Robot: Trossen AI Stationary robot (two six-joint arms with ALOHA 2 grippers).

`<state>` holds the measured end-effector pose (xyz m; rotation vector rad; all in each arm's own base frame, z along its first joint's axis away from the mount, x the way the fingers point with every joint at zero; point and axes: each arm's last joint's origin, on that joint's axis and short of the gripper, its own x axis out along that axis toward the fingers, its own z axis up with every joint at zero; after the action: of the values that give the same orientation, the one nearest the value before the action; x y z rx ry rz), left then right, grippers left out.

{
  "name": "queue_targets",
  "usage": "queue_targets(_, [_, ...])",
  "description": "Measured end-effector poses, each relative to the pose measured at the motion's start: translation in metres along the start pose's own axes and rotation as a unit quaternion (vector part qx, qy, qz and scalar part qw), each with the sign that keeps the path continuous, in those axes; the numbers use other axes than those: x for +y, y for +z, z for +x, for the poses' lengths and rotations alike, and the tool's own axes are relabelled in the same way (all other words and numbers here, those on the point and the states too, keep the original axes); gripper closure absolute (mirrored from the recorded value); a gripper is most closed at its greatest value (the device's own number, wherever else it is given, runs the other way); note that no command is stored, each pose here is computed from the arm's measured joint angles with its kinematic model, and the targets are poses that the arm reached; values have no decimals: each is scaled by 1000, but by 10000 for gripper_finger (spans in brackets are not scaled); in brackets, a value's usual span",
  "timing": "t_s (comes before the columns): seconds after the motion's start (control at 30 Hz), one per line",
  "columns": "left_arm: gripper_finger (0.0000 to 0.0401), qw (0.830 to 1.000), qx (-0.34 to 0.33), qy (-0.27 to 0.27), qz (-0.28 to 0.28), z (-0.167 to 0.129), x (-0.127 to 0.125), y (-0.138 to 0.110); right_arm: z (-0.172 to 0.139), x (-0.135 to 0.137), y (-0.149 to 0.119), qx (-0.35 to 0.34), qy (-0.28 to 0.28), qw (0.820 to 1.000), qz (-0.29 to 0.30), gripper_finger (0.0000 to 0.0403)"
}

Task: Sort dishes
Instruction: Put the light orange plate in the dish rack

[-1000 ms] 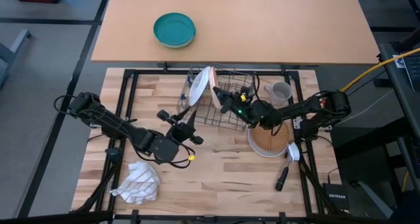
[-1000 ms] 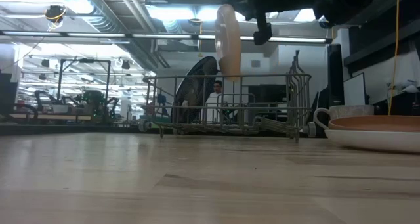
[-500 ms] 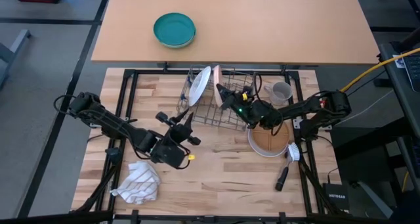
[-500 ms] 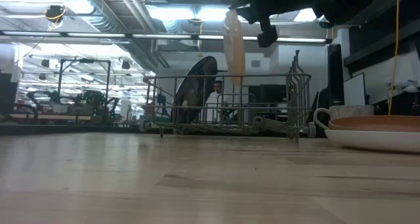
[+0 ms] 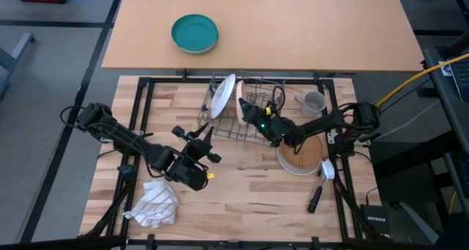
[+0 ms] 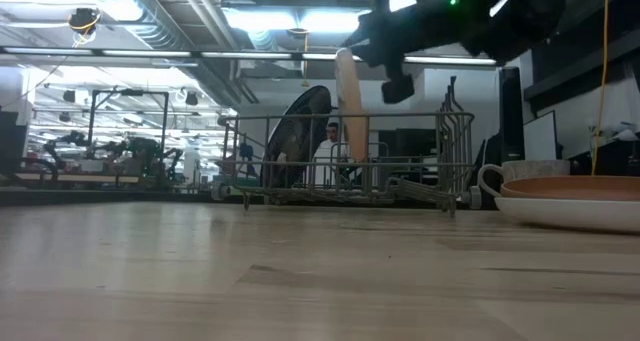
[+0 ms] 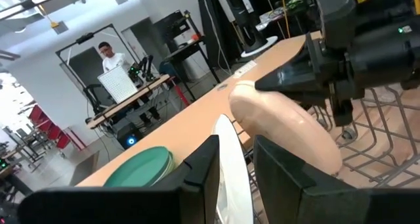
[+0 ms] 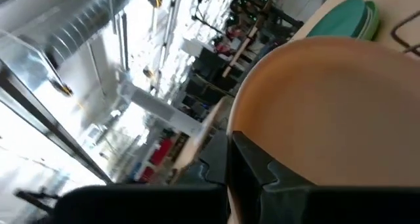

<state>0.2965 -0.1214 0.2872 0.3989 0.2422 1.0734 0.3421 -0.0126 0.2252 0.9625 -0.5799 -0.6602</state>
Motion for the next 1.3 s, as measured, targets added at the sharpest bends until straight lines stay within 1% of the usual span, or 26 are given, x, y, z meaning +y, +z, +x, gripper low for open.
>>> queue_targets(0.07, [317, 1000, 0, 0, -4, 0, 0, -1, 1, -3, -3, -9, 5, 1000, 19, 395])
queue_targets(0.2, [317, 1000, 0, 0, -9, 0, 1, -4, 2, -14, -12, -13, -1, 1000, 22, 395])
queue_targets(0.3, [317, 1000, 0, 0, -11, 0, 2, -5, 2, -17, -14, -20, -6, 999, 40, 395])
queue_targets(0.4, [317, 1000, 0, 0, -11, 0, 2, -5, 2, -23, -18, -28, -26, 999, 31, 395])
queue_targets(0.53, [317, 1000, 0, 0, -10, 0, 2, -6, 2, -23, -16, -45, -33, 998, 33, 395])
queue_targets(0.7, [317, 1000, 0, 0, -9, 0, 2, -6, 2, -23, -16, -52, -41, 998, 20, 394])
queue_targets(0.9, [317, 1000, 0, 0, -10, 0, 2, -6, 2, -24, -16, -50, -45, 998, 14, 376])
queue_targets(1.07, [317, 1000, 0, -1, -10, 0, 2, -6, 2, -29, -20, -38, -61, 997, -12, 366])
queue_targets(1.3, [317, 1000, 5, -11, -10, 0, 2, -6, 2, -36, -23, -21, -85, 995, -50, 364])
